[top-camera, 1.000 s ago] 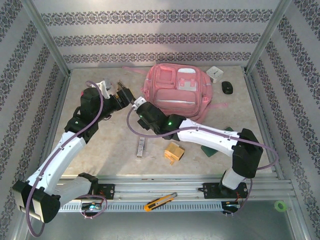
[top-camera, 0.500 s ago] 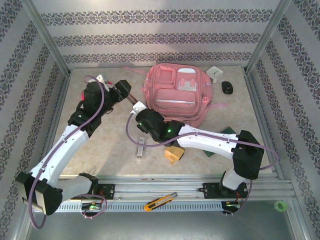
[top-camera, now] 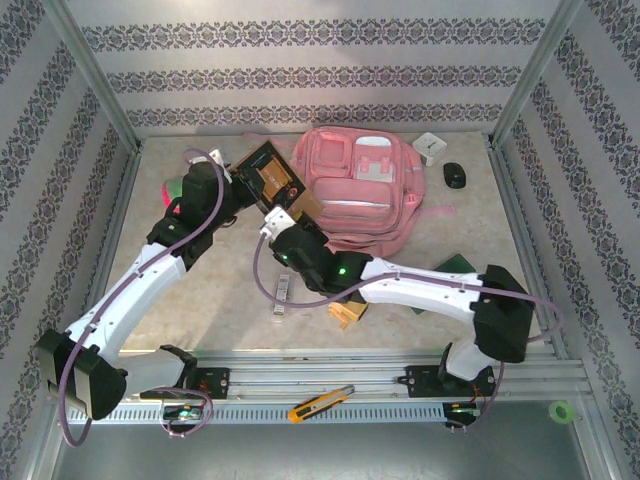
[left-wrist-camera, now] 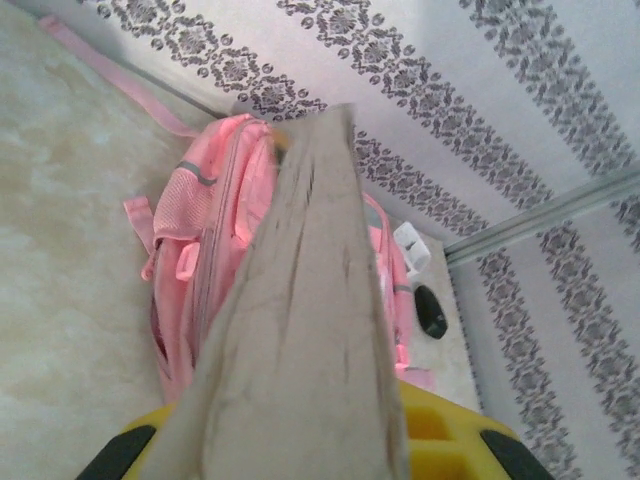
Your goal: Pack the student bag
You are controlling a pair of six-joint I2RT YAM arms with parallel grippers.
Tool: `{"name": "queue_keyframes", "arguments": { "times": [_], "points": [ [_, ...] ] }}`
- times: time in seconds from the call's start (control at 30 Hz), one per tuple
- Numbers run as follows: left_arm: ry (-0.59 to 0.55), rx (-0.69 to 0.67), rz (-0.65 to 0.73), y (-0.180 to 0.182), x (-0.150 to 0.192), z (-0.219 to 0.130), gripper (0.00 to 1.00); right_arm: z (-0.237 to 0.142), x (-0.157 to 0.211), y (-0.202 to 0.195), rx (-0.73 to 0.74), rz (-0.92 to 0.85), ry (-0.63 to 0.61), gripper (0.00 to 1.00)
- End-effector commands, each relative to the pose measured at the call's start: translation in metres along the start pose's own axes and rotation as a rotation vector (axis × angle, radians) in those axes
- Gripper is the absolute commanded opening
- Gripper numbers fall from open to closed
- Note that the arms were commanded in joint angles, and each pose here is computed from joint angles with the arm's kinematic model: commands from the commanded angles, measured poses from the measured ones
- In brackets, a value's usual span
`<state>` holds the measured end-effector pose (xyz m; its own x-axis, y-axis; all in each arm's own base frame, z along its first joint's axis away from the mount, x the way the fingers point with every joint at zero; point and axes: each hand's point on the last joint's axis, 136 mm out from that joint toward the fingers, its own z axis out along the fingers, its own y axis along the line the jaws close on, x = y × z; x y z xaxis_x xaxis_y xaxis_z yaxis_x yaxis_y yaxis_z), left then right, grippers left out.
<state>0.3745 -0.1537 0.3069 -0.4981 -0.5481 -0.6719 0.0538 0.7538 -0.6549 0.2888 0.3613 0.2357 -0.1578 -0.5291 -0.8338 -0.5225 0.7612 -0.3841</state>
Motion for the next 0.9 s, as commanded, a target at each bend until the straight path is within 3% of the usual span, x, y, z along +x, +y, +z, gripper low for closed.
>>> {"name": "queue_keyframes", "arguments": {
  "times": [0.0, 0.07, 0.17, 0.4, 0.53, 0.7, 0.87],
  "points": [
    [-0.067, 0.076, 0.293, -0.024, -0.022, -0.015, 0.0, -0.034, -0.031, -0.018, -0.056, 0.107, -0.14, 0.69],
    [-0.073, 0.13, 0.416, -0.032, -0.022, -0.016, 0.0, -0.052, -0.029, -0.027, -0.104, 0.156, -0.181, 0.77],
    [-0.076, 0.276, 0.566, -0.053, -0.017, -0.025, 0.0, -0.076, -0.025, -0.035, -0.27, 0.249, -0.239, 0.81],
    [0.007, 0.706, 0.806, -0.111, 0.013, -0.07, 0.0, -0.101, -0.01, -0.089, -0.487, 0.491, -0.305, 0.92],
    [0.076, 0.906, 0.815, -0.13, 0.03, -0.09, 0.0, -0.106, -0.02, -0.115, -0.575, 0.581, -0.35, 0.92],
    [0.063, 1.025, 0.789, -0.146, 0.027, -0.098, 0.0, -0.113, -0.037, -0.1, -0.732, 0.535, -0.381, 0.94],
    [0.117, 1.15, 0.768, -0.158, 0.03, -0.108, 0.0, -0.108, -0.047, -0.101, -0.758, 0.533, -0.407, 0.98]
  ]
}}
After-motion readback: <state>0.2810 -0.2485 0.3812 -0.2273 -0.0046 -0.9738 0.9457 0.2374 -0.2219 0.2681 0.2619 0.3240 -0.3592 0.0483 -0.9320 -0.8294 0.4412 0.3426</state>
